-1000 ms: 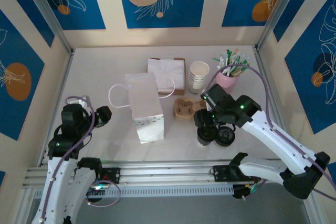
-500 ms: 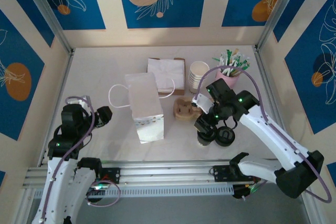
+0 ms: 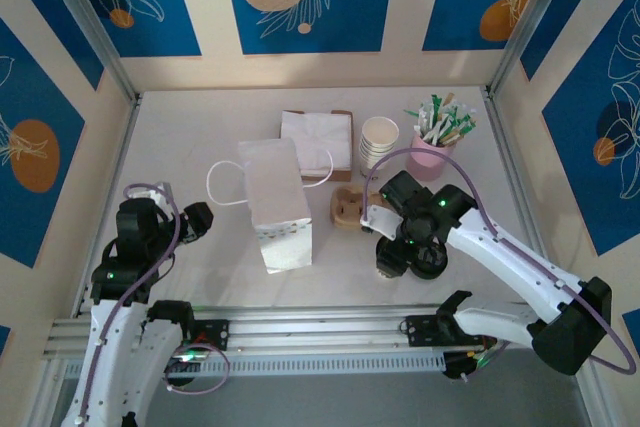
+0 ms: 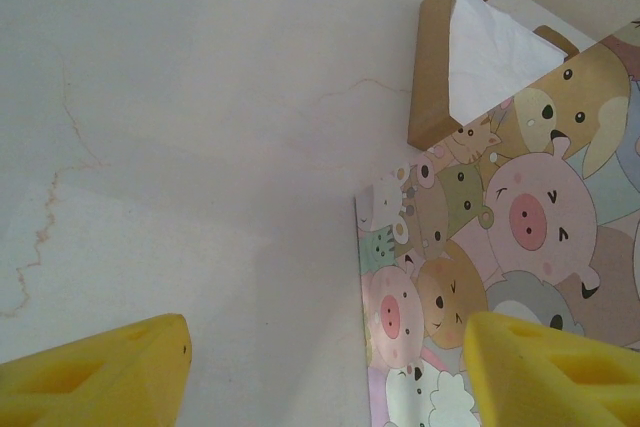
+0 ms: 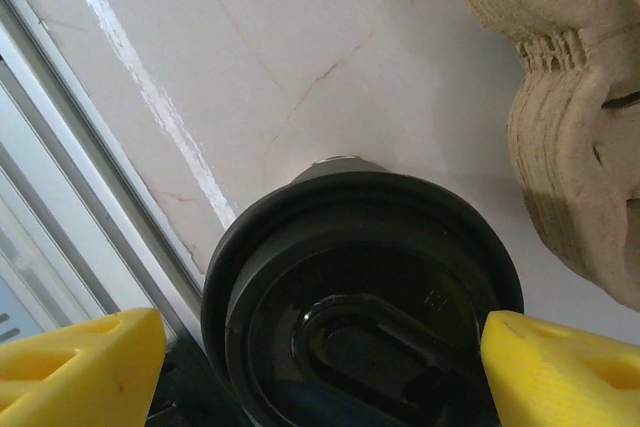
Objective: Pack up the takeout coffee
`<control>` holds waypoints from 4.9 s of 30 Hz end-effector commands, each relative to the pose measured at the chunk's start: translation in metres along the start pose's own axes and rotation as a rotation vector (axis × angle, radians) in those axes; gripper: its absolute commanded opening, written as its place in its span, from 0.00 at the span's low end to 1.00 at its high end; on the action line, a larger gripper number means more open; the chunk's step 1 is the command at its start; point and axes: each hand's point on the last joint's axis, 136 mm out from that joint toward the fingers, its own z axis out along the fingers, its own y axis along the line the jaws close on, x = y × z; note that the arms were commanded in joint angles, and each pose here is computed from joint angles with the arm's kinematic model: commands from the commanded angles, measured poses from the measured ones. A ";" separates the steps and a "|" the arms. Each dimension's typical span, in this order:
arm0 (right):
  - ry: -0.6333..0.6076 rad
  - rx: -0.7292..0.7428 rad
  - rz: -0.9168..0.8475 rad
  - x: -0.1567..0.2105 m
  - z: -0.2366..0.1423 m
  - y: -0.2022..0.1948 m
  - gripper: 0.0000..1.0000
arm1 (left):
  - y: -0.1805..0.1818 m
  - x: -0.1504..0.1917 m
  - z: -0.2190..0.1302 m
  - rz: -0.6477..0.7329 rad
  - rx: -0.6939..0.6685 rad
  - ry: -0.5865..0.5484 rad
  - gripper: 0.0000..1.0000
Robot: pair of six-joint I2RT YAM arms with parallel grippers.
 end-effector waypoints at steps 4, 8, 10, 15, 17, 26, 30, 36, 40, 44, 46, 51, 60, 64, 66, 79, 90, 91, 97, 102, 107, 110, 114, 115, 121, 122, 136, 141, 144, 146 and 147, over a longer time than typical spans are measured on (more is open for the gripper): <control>0.009 0.030 -0.011 0.005 0.005 -0.004 0.82 | 0.001 -0.002 0.002 0.000 0.004 -0.010 0.72; 0.026 0.052 -0.011 0.006 0.008 -0.008 0.81 | 0.002 -0.002 0.002 -0.001 0.003 -0.007 0.72; 0.022 0.054 -0.013 0.005 0.009 -0.009 0.81 | 0.002 -0.002 0.003 -0.002 0.002 -0.007 0.72; 0.003 0.078 -0.036 0.001 0.004 -0.011 0.80 | 0.003 -0.002 0.003 -0.003 0.000 -0.006 0.72; -0.020 0.079 -0.041 -0.004 0.000 -0.011 0.81 | 0.002 -0.002 0.003 -0.003 -0.001 -0.005 0.72; -0.115 0.076 -0.059 -0.021 -0.018 -0.003 0.83 | 0.003 -0.002 0.003 -0.005 -0.002 -0.005 0.72; -0.097 0.109 -0.072 -0.016 -0.017 -0.008 0.99 | 0.003 -0.002 0.003 -0.006 -0.003 -0.006 0.72; -0.056 0.123 -0.051 -0.005 -0.007 -0.016 0.99 | 0.003 -0.002 0.003 -0.006 -0.001 -0.005 0.72; -0.058 0.102 -0.031 -0.003 -0.003 -0.014 1.00 | 0.003 -0.002 0.004 -0.006 -0.003 -0.004 0.72; -0.057 0.081 -0.022 -0.004 0.000 -0.011 1.00 | 0.003 -0.002 0.004 -0.008 -0.003 -0.002 0.72; -0.045 0.072 -0.018 -0.002 0.003 -0.009 0.99 | 0.003 -0.002 0.004 -0.008 -0.003 -0.002 0.72; -0.004 0.051 -0.008 0.003 0.009 -0.007 0.94 | 0.004 -0.002 0.004 -0.009 -0.004 -0.003 0.72; 0.055 0.037 -0.012 0.012 0.018 -0.004 0.78 | 0.004 -0.002 0.004 -0.011 -0.003 -0.002 0.72; 0.089 0.025 -0.016 0.017 0.023 -0.001 0.77 | 0.004 -0.002 0.005 -0.011 -0.004 0.000 0.72; 0.106 0.019 -0.028 0.019 0.026 0.002 0.77 | 0.004 -0.002 0.005 -0.011 -0.003 0.001 0.72; 0.085 0.066 -0.024 0.016 0.022 -0.003 0.79 | 0.005 -0.002 0.005 -0.013 -0.006 0.002 0.72; -0.179 0.060 0.063 -0.021 -0.016 -0.011 0.86 | 0.005 -0.002 0.005 -0.014 -0.007 0.001 0.72; -0.169 0.053 0.065 -0.019 -0.015 -0.010 0.86 | 0.005 -0.002 0.005 -0.014 -0.007 0.001 0.72; -0.035 0.079 0.046 -0.001 -0.002 -0.016 0.88 | 0.005 -0.002 0.005 -0.014 -0.006 0.003 0.72; -0.137 0.014 0.070 -0.020 -0.014 -0.005 0.91 | 0.005 -0.002 0.006 -0.014 -0.008 0.002 0.72; -0.047 0.070 -0.005 -0.006 -0.006 -0.007 0.92 | 0.006 -0.002 0.006 -0.017 -0.012 0.002 0.72; -0.029 0.036 0.028 -0.005 -0.003 -0.003 0.93 | 0.006 -0.002 0.006 -0.017 -0.012 0.003 0.72; -0.085 -0.011 0.037 -0.015 -0.006 0.006 0.94 | 0.006 -0.002 0.006 -0.017 -0.013 0.002 0.72; -0.100 -0.002 0.040 -0.018 -0.009 0.005 0.94 | 0.006 -0.002 0.006 -0.017 -0.013 0.002 0.72; -0.183 0.155 0.052 -0.028 -0.033 -0.020 0.96 | 0.006 -0.002 0.006 -0.018 -0.013 0.003 0.72; -0.204 0.192 0.057 -0.031 -0.039 -0.026 0.97 | 0.006 -0.002 0.006 -0.018 -0.013 0.002 0.72; -0.392 0.272 0.747 -0.046 -0.086 -0.092 1.00 | 0.006 -0.003 0.004 -0.019 -0.011 -0.005 0.72; -0.349 0.191 0.932 -0.048 -0.062 -0.100 0.83 | 0.006 -0.003 0.004 -0.020 -0.011 -0.005 0.72; -0.352 0.101 0.952 -0.060 -0.055 -0.094 0.84 | 0.006 -0.004 0.004 -0.021 -0.011 -0.008 0.72; -0.323 0.070 0.950 -0.064 -0.048 -0.091 0.84 | 0.006 -0.004 0.004 -0.023 -0.010 -0.008 0.72; -0.301 0.075 0.948 -0.065 -0.043 -0.091 0.84 | 0.006 -0.004 0.004 -0.023 -0.008 -0.008 0.72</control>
